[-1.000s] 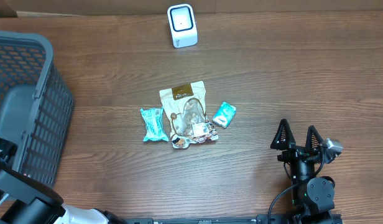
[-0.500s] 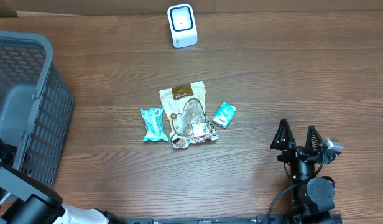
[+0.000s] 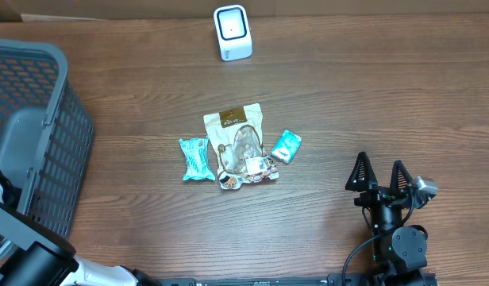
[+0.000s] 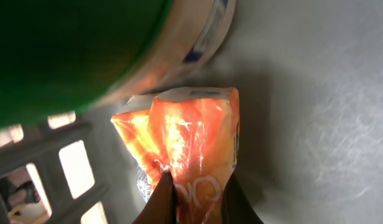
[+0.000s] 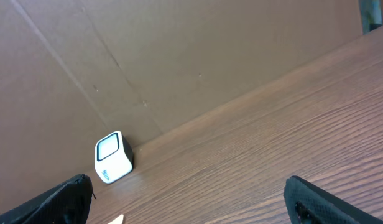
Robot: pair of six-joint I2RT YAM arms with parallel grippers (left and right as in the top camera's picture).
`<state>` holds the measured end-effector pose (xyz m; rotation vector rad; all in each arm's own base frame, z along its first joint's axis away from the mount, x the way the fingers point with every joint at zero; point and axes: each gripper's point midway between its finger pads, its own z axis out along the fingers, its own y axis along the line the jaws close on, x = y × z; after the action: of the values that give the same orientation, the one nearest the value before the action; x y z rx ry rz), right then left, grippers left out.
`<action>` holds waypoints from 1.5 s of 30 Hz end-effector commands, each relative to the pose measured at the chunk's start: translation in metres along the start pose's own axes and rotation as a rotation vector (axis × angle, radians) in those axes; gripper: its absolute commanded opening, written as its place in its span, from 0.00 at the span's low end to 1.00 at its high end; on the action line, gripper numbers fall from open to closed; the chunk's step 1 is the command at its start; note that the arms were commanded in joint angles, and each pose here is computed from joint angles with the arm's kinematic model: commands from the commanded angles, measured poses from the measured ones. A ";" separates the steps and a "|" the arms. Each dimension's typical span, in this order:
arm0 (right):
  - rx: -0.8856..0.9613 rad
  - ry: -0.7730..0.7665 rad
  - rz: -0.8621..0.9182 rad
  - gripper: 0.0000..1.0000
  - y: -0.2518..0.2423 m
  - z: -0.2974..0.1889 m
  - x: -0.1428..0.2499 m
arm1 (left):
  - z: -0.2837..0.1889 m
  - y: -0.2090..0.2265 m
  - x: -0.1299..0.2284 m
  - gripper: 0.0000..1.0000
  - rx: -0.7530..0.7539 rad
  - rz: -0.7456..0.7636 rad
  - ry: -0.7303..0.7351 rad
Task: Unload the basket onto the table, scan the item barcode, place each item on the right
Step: 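Reach the left gripper into the basket and grasp the orange packet, then carry the orange packet to the table and release it on the snack bag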
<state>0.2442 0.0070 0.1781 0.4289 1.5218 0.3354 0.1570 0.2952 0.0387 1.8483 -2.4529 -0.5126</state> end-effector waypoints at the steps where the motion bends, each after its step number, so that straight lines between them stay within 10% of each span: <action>1: -0.005 -0.003 -0.003 1.00 0.000 0.000 0.001 | -0.005 -0.011 -0.002 0.04 0.052 0.002 0.042; 17: -0.005 -0.003 -0.003 1.00 0.000 0.000 0.001 | -0.226 -0.090 -0.038 0.04 0.596 0.111 -0.084; 28: -0.005 -0.003 -0.003 1.00 0.000 0.000 0.001 | -0.396 -0.134 0.076 0.04 0.967 0.507 -0.307; 45: -0.005 -0.003 -0.003 1.00 0.000 0.000 0.001 | -0.254 -0.214 0.280 0.05 0.516 1.005 -0.152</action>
<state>0.2442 0.0070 0.1781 0.4286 1.5219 0.3351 0.3387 -0.0745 0.2084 0.3488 -3.4150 0.1582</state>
